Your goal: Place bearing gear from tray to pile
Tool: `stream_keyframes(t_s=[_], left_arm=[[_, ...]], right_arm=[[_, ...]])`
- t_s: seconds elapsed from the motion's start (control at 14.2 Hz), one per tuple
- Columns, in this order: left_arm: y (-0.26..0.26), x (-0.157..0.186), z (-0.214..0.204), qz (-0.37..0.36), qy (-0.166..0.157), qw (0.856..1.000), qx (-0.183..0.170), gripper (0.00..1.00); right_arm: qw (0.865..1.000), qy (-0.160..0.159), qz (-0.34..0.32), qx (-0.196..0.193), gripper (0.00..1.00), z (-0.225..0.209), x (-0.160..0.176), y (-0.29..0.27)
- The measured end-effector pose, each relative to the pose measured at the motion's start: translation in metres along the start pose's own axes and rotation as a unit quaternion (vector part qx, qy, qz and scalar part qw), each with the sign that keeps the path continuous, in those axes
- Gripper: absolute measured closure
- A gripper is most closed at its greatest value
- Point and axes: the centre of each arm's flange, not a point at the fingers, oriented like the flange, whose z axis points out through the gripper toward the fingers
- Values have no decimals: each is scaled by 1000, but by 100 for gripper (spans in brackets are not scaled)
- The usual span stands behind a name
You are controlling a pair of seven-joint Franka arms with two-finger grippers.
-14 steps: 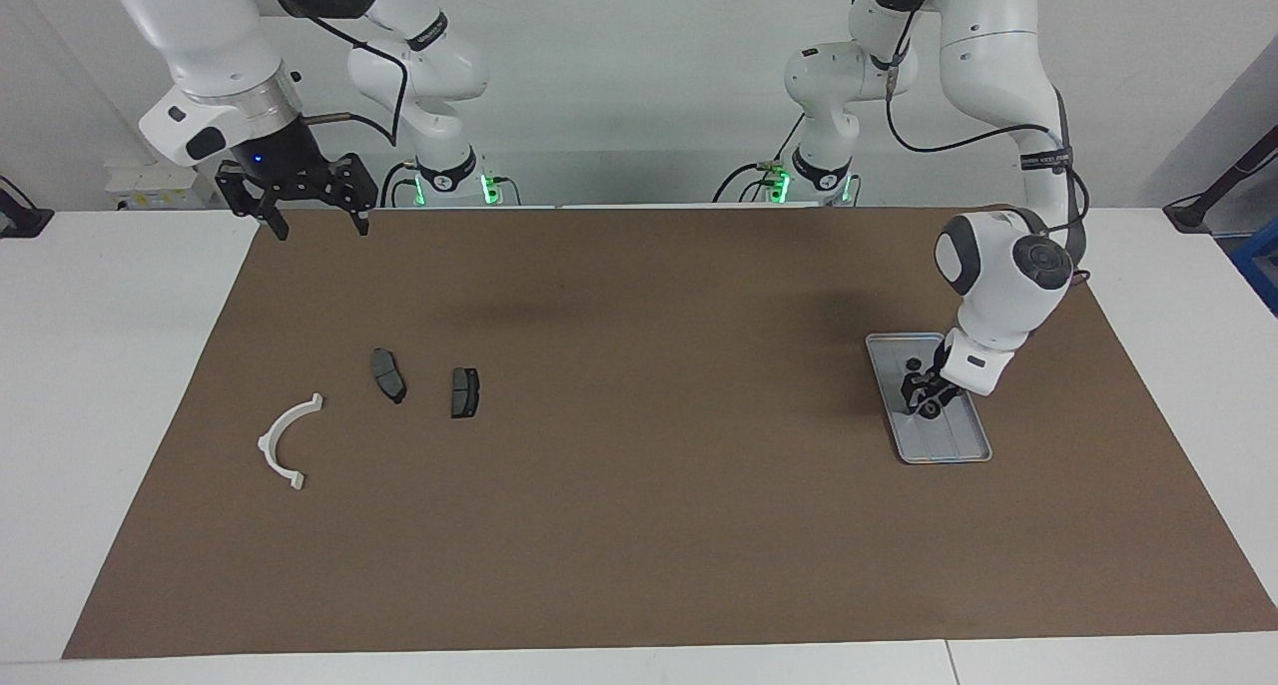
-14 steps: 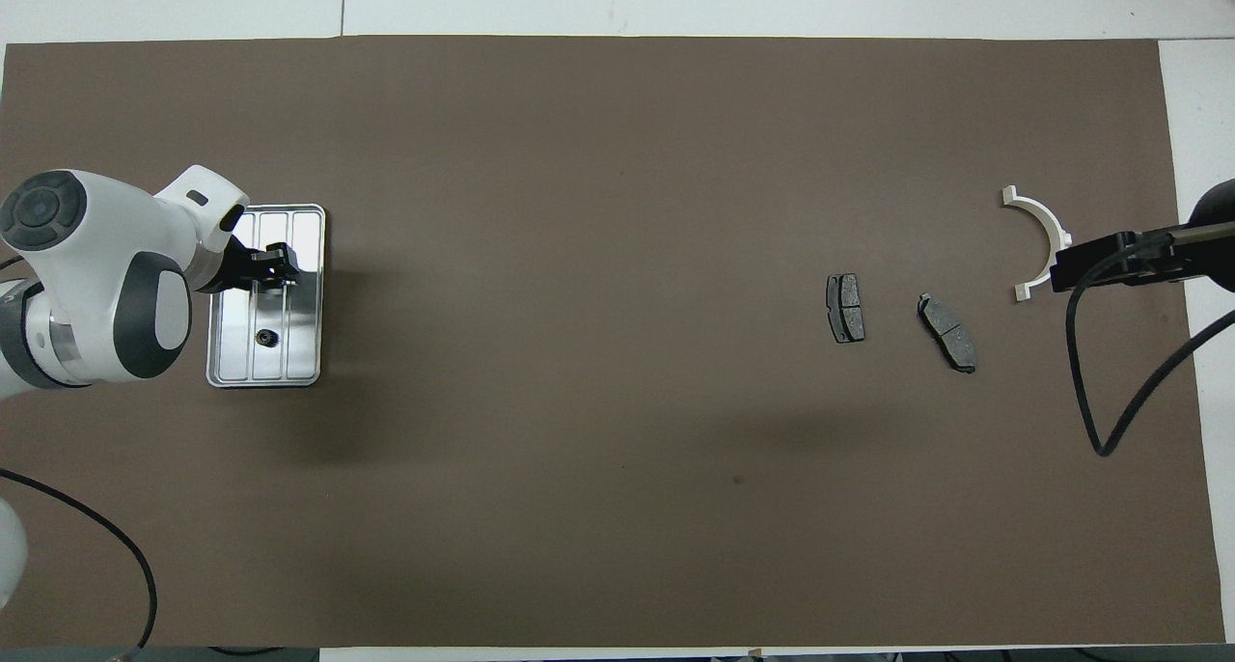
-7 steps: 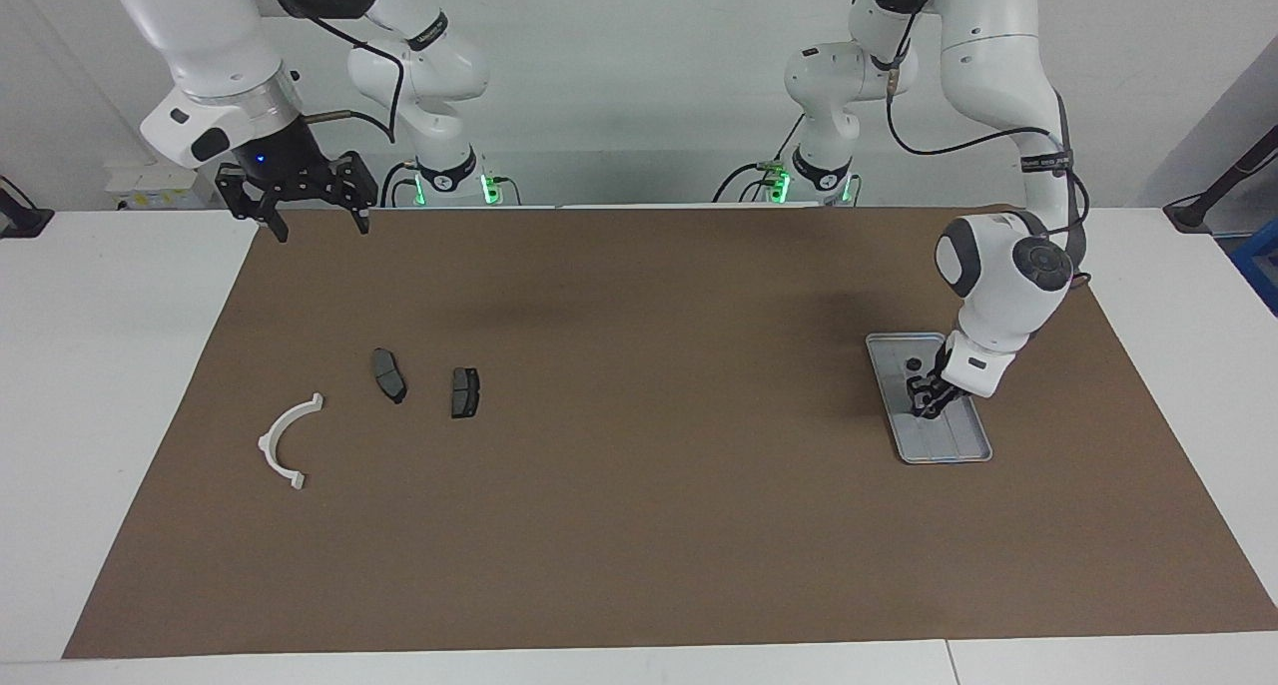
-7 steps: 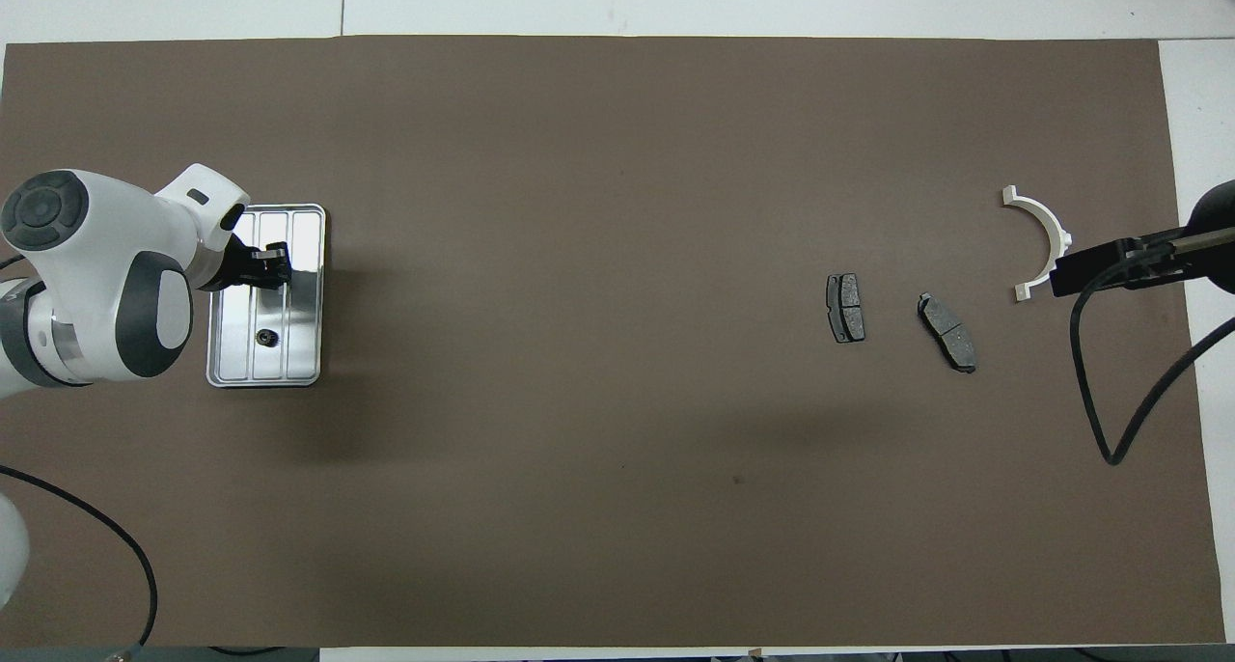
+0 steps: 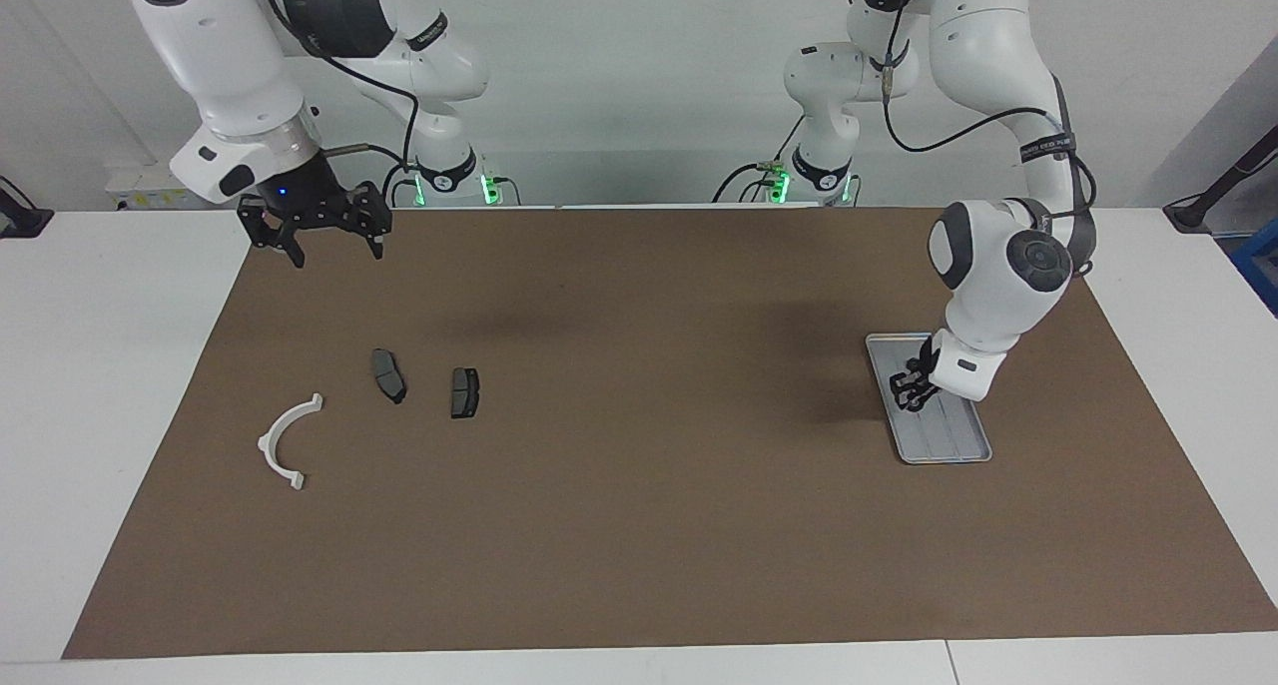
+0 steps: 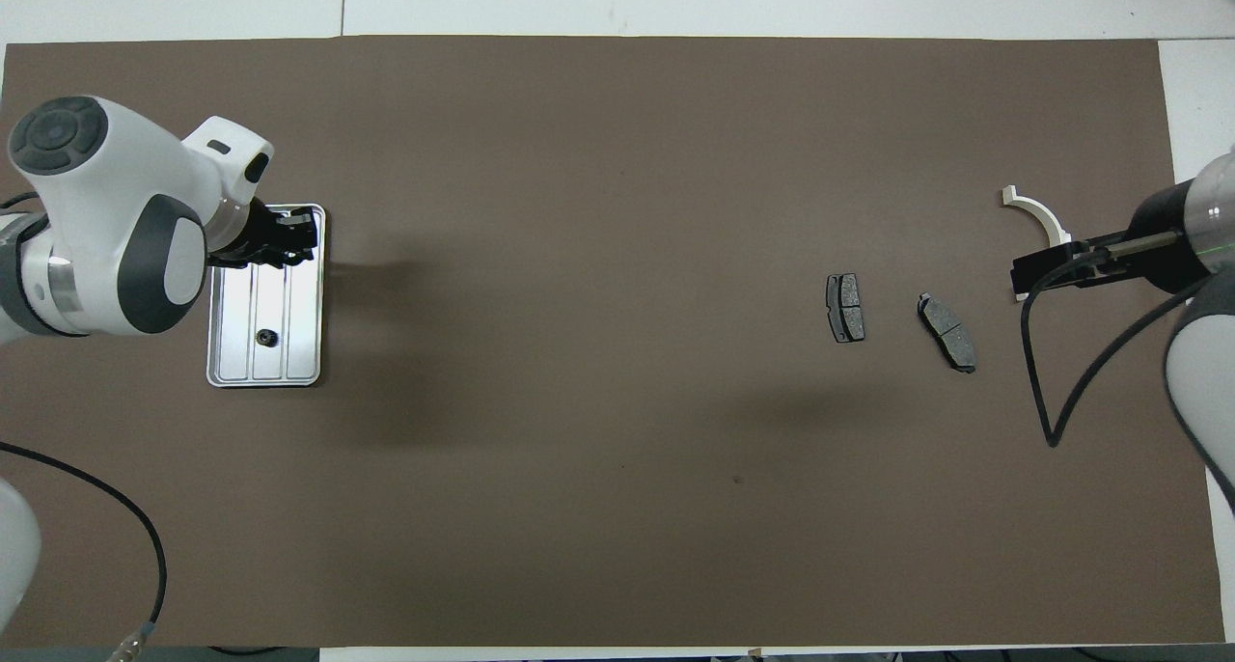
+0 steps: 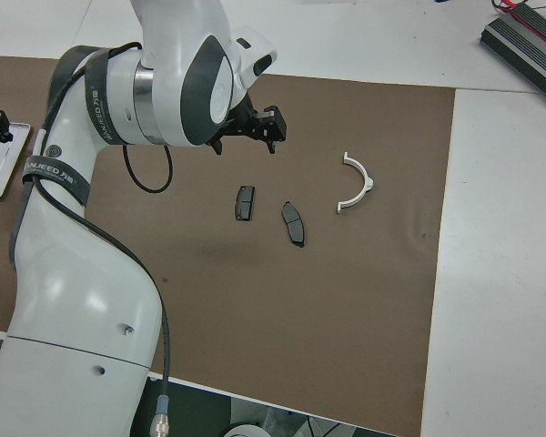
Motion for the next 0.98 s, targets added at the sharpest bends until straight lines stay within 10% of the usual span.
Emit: stream_keyframes(t_s=[0.42,0.98], left_arm=[[191,-111,-8,-91,19,995,-19,65],[264,-171,56,-97,23,994,-37,65]], right_arm=[[1000,-3,5,2,0,56,18,-15],[1000,-5,6,3,0,74,27,-14]])
